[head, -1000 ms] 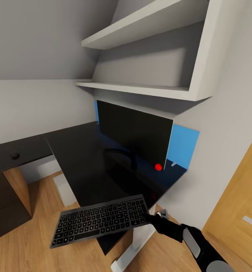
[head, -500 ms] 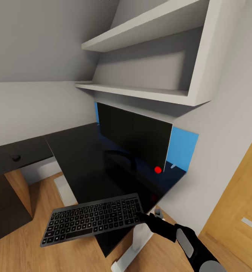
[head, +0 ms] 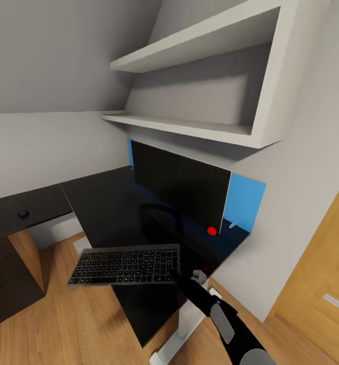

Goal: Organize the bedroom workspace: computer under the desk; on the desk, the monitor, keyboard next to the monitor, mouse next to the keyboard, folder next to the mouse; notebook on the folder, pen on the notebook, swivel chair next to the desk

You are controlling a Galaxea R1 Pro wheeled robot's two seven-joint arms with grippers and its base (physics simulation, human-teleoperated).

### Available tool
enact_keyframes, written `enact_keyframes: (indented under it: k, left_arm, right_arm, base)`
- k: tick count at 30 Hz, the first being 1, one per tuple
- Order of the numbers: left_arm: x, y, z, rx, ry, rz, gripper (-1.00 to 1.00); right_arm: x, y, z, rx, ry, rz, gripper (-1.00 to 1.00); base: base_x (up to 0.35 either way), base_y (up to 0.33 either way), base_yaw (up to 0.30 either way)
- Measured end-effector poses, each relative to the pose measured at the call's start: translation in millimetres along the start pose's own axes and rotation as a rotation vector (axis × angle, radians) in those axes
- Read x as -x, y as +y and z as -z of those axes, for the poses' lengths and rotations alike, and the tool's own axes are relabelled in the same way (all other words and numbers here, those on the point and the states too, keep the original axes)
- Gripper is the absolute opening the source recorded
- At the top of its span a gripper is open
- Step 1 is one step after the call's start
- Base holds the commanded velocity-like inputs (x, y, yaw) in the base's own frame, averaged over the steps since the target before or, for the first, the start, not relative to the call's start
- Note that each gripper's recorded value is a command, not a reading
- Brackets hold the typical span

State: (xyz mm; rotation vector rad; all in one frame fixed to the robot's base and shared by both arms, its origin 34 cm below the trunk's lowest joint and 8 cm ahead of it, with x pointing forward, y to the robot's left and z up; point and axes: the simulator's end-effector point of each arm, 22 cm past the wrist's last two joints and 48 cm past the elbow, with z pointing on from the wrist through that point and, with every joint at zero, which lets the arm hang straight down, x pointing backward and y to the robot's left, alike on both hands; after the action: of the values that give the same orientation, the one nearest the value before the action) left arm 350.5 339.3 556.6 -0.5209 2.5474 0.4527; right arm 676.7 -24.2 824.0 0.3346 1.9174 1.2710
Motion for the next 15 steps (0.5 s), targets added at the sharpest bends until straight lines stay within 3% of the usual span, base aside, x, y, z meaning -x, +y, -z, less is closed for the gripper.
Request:
enact_keyframes:
  k: [4, 6, 8, 15]
  left_arm:
    - [0, 1, 5.3, 0.0, 0.005, -0.002, 1.0]
    - [0, 2, 6.6, 0.001, 0.007, -0.003, 1.0]
    - [0, 2, 6.6, 0.001, 0.006, -0.002, 1.0]
    - [-2, -6, 9.5, -0.009, 0.007, 0.004, 1.0]
  right_arm:
    - [44, -1, 2.7, -0.048, -0.159, -0.022, -1.0]
    - [70, -3, 8.5, -0.063, -0.27, -0.04, -1.0]
    - [83, -8, 13.5, -0.082, -0.341, -0.025, -1.0]
    - [83, -19, 18.6, -0.112, -0.381, -0.02, -1.0]
  base:
    - [0.0, 0.0, 0.0]
    - [0.0, 0.0, 0.0]
    - [0.0, 0.0, 0.0]
    - [0.0, 0.0, 0.0]
